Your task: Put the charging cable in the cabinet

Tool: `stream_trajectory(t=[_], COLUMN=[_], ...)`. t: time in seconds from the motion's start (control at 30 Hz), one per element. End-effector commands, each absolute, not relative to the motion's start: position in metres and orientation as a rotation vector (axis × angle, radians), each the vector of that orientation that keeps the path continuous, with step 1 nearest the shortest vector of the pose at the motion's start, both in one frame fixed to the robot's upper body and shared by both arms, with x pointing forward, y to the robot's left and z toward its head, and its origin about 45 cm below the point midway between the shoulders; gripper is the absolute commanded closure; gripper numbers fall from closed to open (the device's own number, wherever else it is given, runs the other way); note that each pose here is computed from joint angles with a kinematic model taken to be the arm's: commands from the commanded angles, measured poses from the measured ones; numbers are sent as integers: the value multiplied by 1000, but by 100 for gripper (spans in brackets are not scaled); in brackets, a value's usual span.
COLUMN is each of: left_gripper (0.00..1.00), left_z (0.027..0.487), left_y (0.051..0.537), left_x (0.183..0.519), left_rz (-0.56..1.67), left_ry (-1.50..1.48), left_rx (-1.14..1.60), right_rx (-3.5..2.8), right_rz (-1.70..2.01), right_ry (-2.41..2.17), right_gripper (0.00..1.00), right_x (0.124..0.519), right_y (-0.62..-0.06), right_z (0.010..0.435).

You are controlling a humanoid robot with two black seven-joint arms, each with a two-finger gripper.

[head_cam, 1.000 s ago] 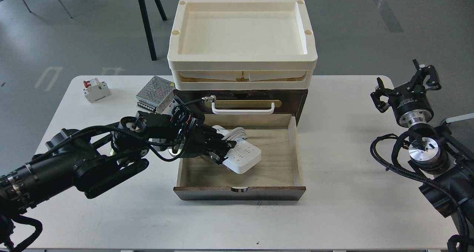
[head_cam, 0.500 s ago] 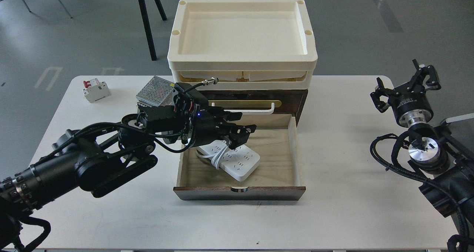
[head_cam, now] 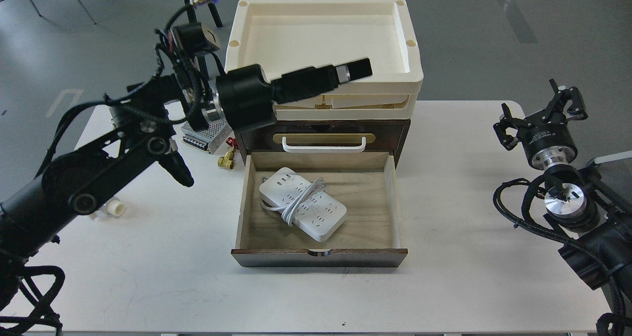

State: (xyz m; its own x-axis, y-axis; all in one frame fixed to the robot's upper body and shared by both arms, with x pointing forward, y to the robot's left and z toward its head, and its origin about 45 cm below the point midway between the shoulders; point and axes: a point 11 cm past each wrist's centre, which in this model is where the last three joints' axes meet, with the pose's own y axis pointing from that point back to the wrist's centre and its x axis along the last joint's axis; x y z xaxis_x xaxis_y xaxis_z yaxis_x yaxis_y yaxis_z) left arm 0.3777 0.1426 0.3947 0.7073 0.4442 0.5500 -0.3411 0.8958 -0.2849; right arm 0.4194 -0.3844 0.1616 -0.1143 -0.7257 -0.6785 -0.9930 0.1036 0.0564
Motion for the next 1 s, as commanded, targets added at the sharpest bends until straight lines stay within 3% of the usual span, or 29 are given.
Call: stream_trajectory(t=[0.0,0.17,0.37,0.53,0.7,0.8,0.97], left_gripper=[0,0,0,0,0,0,0], left_z=[437,440,390,347,264,208,159], left_y=[197,273,374,417,461,462,461], left_x=[405,444,472,461,437,419,398], left_rz=[635,861,1132,1227,1411,1497,1580], left_ry=[-465,-167,172,374,585,695,786], left_rx=[-310,-414,-650,-840,-949,-936,-885], right_rx=[-1672,-1679,-1673,-1664,-1656,-1655,-1655], right_rz=[717,719,721,718,714,716,709], right_ry=[1898,1890,1890,1892,1889,1891,1873], right_gripper=[0,0,0,0,0,0,0], right_x=[419,421,421,421,422,422,423], right_y=[-384,-383,-384,-386,-387,-387,-386], right_z=[162,163,164,165,166,166,169])
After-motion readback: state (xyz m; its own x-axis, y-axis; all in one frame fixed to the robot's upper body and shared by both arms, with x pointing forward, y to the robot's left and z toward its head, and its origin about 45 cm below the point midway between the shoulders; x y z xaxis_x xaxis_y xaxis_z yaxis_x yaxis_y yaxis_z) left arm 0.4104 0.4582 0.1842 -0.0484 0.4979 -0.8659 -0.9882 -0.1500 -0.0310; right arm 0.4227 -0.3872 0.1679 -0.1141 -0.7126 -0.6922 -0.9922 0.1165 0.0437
